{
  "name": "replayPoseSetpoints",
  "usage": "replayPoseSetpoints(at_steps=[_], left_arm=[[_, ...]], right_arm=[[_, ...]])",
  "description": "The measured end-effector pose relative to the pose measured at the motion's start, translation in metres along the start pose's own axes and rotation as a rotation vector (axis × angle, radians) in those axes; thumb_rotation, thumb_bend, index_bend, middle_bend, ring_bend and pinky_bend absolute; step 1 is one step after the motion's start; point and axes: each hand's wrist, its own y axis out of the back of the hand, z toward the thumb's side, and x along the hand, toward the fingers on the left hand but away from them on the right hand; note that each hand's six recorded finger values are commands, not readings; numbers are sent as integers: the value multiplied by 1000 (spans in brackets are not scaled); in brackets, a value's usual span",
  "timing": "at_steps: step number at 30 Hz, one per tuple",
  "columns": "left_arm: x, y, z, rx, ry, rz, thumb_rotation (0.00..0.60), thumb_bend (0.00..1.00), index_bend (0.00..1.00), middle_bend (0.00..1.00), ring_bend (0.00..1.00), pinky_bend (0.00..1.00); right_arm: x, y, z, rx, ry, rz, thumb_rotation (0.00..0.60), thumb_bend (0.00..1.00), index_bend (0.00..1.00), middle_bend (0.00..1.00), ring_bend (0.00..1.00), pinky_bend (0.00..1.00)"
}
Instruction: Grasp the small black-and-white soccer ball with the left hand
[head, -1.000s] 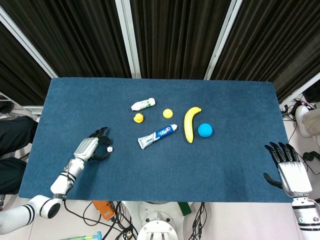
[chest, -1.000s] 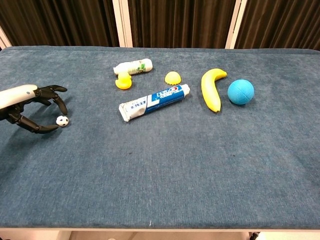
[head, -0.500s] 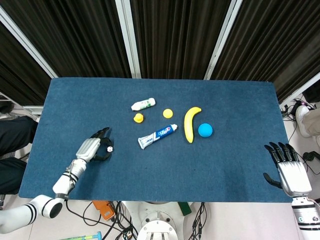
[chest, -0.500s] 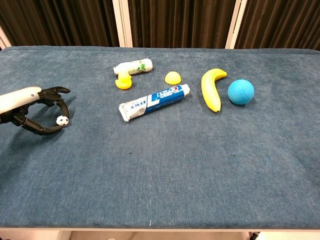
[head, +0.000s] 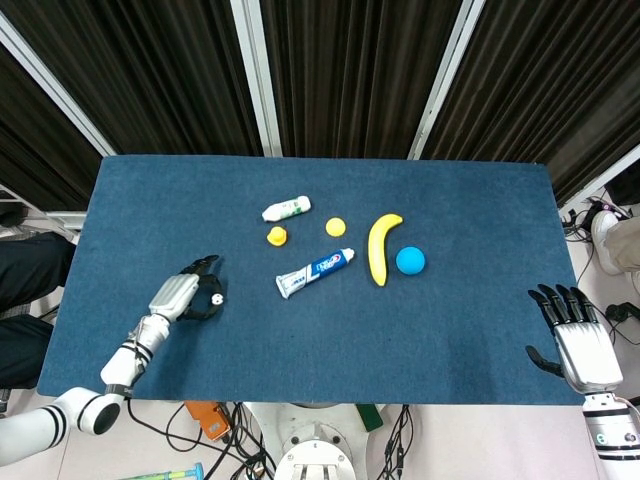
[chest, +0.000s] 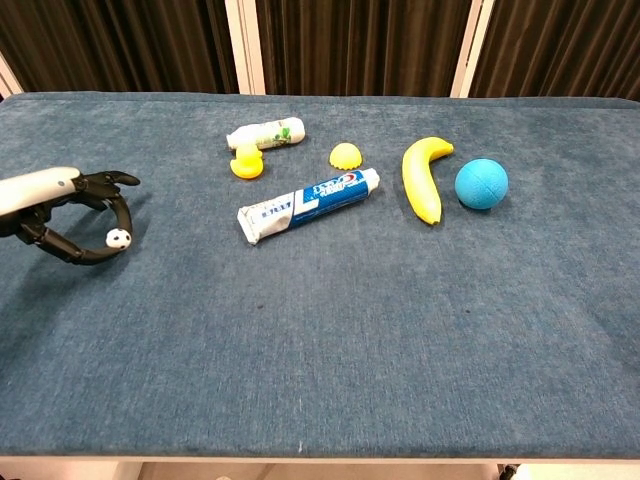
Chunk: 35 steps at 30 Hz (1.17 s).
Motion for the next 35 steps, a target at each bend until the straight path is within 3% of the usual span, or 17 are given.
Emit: replayPoseSetpoints(at_steps=[6,18,35], left_arm=[[-8,22,17,82,-26,7,600,376,538,45,0,131],[-21,91,66,184,-47,75,600,376,538,50,0,131],[-25,161,145,144,-107,46,600,377,538,50,0,132]], right_arm=[[0,0,1,-1,2,4,600,339,185,168,125,114],[0,1,-1,-3,2,4,600,340,185,168,125,112],[-1,0,-1,-4,5,8,600,339,185,168,125,111]])
